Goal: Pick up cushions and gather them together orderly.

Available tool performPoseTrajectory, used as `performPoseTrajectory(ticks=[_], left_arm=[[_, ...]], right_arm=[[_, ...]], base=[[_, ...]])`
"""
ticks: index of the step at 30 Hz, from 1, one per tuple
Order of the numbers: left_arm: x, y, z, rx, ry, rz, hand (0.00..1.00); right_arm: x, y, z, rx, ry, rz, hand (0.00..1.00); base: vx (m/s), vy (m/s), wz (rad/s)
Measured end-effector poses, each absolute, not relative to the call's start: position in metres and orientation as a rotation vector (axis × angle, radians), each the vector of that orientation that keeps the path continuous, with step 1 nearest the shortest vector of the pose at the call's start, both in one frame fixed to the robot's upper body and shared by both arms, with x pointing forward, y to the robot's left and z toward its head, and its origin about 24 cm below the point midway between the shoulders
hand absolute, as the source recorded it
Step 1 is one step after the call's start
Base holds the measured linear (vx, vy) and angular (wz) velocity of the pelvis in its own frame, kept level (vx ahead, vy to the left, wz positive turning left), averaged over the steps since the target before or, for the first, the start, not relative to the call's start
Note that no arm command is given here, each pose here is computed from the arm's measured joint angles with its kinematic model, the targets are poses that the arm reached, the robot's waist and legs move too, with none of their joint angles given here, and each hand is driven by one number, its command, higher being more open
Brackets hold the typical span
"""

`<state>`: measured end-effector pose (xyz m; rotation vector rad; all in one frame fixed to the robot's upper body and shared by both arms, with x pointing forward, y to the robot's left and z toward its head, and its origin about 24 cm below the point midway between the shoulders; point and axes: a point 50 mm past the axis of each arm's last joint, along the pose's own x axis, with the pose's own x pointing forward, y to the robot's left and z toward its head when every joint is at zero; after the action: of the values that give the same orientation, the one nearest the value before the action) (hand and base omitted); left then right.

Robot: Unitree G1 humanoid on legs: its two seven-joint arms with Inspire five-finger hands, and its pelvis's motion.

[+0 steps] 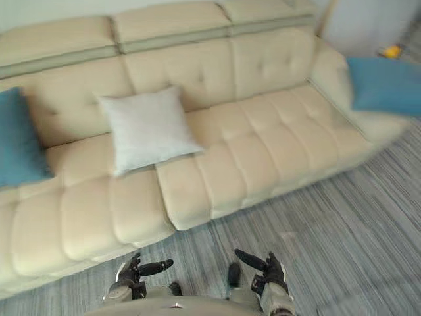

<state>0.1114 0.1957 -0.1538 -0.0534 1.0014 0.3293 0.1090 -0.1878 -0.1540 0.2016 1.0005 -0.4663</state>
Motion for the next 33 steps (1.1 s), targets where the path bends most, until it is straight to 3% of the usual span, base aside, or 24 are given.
performPoseTrajectory(ticks=[6, 16, 24, 33], left_arm=[[0.115, 0.199, -0.153, -0.011, 1.009, 0.306, 1.0], [0.122, 0.191, -0.152, 0.0, 0.987, 0.251, 1.0], [0.137, 0.181, -0.146, -0.032, 0.93, 0.237, 1.0], [0.129, 0.186, -0.146, -0.102, 0.928, 0.327, 1.0]], right_arm=[[0.139, -0.187, -0.149, 0.184, 0.969, -0.421, 1.0], [0.099, -0.212, -0.157, 0.124, 1.059, -0.502, 1.0], [0.115, -0.226, -0.148, 0.101, 0.989, -0.533, 1.0], [0.117, -0.202, -0.149, 0.157, 0.968, -0.516, 1.0]], base=[[-0.02, -0.059, -1.25], [0.07, -0.127, -0.8], [0.06, 0.002, -0.75], [0.22, 0.117, -0.75]])
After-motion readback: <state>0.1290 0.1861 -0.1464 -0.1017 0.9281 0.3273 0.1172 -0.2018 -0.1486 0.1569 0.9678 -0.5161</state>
